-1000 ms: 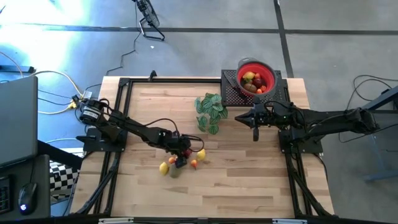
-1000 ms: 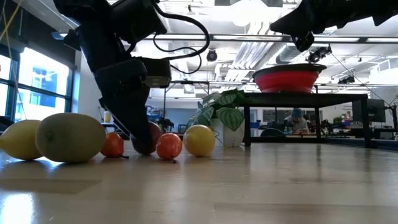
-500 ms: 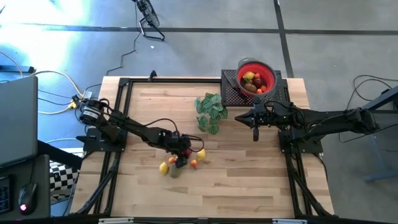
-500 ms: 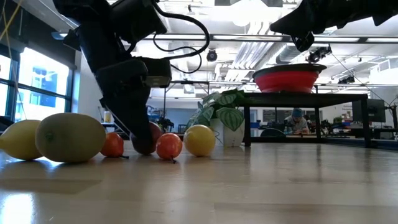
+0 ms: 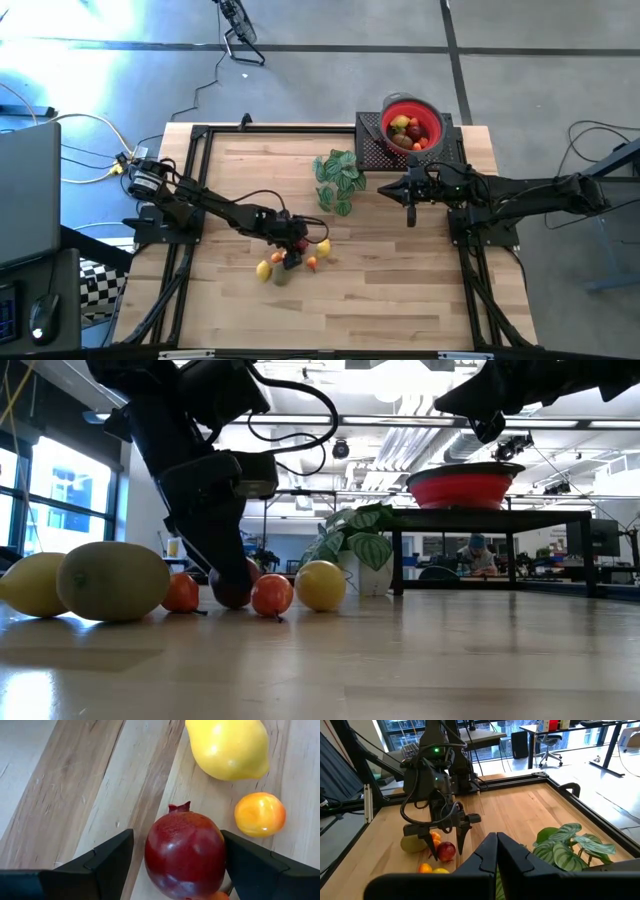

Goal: Pick & Place Fruit
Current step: Put the pomegranate into the red colander

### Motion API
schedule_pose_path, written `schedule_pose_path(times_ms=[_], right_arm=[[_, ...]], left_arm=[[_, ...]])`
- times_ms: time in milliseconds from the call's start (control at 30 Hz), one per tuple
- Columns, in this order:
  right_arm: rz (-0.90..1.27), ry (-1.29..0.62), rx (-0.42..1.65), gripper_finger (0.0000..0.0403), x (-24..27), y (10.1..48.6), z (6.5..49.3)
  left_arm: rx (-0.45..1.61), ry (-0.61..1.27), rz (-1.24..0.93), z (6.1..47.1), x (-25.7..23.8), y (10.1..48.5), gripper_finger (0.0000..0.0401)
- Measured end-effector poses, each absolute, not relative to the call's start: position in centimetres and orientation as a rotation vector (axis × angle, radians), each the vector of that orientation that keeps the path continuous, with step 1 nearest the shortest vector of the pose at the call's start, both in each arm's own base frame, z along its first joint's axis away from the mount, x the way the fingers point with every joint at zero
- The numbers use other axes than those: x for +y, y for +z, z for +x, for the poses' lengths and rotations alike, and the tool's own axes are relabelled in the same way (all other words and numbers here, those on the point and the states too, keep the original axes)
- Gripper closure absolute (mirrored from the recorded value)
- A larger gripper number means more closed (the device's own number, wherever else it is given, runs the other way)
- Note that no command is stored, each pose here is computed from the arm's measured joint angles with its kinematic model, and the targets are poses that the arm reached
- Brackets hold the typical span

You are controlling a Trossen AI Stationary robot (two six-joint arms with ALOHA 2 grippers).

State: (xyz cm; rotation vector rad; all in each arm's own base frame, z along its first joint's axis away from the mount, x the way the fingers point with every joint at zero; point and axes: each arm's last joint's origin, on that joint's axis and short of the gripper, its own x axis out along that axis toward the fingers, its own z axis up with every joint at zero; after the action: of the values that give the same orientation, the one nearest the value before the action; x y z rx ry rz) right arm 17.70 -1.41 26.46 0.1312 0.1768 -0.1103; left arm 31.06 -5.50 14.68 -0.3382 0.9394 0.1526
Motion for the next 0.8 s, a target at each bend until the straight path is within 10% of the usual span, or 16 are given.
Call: schedule_pose_path(times_ms=[800], right_arm=[[0.131, -0.111, 0.190, 0.0401, -1.40, 26.33, 17.67]], left_arm=[[0.945, 0.141, -0.367, 31.07, -5.57, 14.69, 0.0191]])
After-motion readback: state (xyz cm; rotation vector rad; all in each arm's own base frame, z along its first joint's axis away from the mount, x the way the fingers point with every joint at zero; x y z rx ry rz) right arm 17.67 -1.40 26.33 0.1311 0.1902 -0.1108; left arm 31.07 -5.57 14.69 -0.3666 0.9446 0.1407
